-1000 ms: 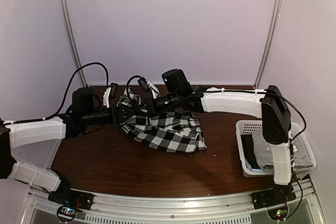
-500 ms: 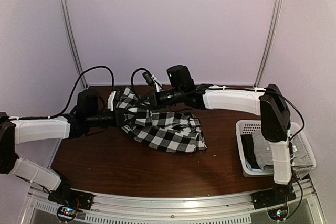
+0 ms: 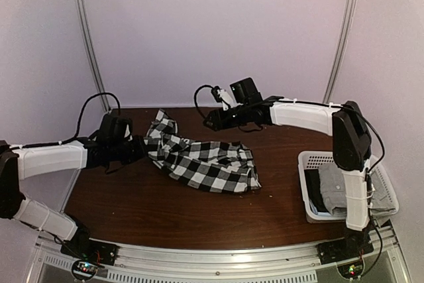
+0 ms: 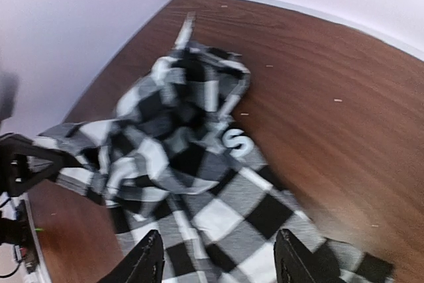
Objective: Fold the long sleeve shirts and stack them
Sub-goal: Flatten out the square-folded shirt at the center of the board.
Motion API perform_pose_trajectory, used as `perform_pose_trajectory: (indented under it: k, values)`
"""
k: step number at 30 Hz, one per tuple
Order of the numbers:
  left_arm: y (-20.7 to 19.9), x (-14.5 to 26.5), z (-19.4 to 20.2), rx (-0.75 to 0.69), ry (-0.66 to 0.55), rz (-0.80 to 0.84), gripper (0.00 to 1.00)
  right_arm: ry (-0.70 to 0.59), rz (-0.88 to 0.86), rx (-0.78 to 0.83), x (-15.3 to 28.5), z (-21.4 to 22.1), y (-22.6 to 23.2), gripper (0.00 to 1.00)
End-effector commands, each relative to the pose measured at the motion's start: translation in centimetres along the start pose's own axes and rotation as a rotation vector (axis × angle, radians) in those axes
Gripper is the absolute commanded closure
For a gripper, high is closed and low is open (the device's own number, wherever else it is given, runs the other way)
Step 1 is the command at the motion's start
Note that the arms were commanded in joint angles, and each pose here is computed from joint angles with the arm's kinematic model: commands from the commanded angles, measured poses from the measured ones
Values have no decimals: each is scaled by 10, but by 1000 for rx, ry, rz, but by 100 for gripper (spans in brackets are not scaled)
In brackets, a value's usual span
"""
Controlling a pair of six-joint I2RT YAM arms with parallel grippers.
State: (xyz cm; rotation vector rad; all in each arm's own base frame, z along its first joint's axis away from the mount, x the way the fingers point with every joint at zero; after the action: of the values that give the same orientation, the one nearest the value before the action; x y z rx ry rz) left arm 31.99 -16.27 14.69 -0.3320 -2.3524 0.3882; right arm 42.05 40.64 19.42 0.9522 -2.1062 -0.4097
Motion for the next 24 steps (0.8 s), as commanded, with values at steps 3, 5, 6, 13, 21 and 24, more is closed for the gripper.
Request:
perform_pose_trajectory:
  k: [3,5,6,13,21,24]
  values:
    - [33,-8,9,89,34,-162,100,9,355,81,19,1,-96,42]
    - [37,-10,9,98,40,-170,100,37,377,93,14,9,-110,42]
    - [39,-11,9,100,42,-173,100,51,379,100,10,14,-114,42]
    - [53,-13,7,126,51,-196,100,139,327,93,-17,42,-120,43]
    - [72,-16,3,131,58,-220,100,215,295,83,-38,71,-119,44]
    - [75,-19,1,128,57,-220,100,228,298,88,-41,78,-115,47]
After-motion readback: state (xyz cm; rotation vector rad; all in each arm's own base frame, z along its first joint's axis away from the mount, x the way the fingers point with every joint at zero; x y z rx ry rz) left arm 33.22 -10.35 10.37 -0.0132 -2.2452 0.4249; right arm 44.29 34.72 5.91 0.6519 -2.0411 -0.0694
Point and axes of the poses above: each gripper's point midway between its finger pads, its own x axis back along the fingers, its own y axis along the line the jaws close on, z = x × y, the point moved 3 cm from there along x, back along the fingers, and after that the axes turned 13 degrees about -x, right-handed, at the moved point
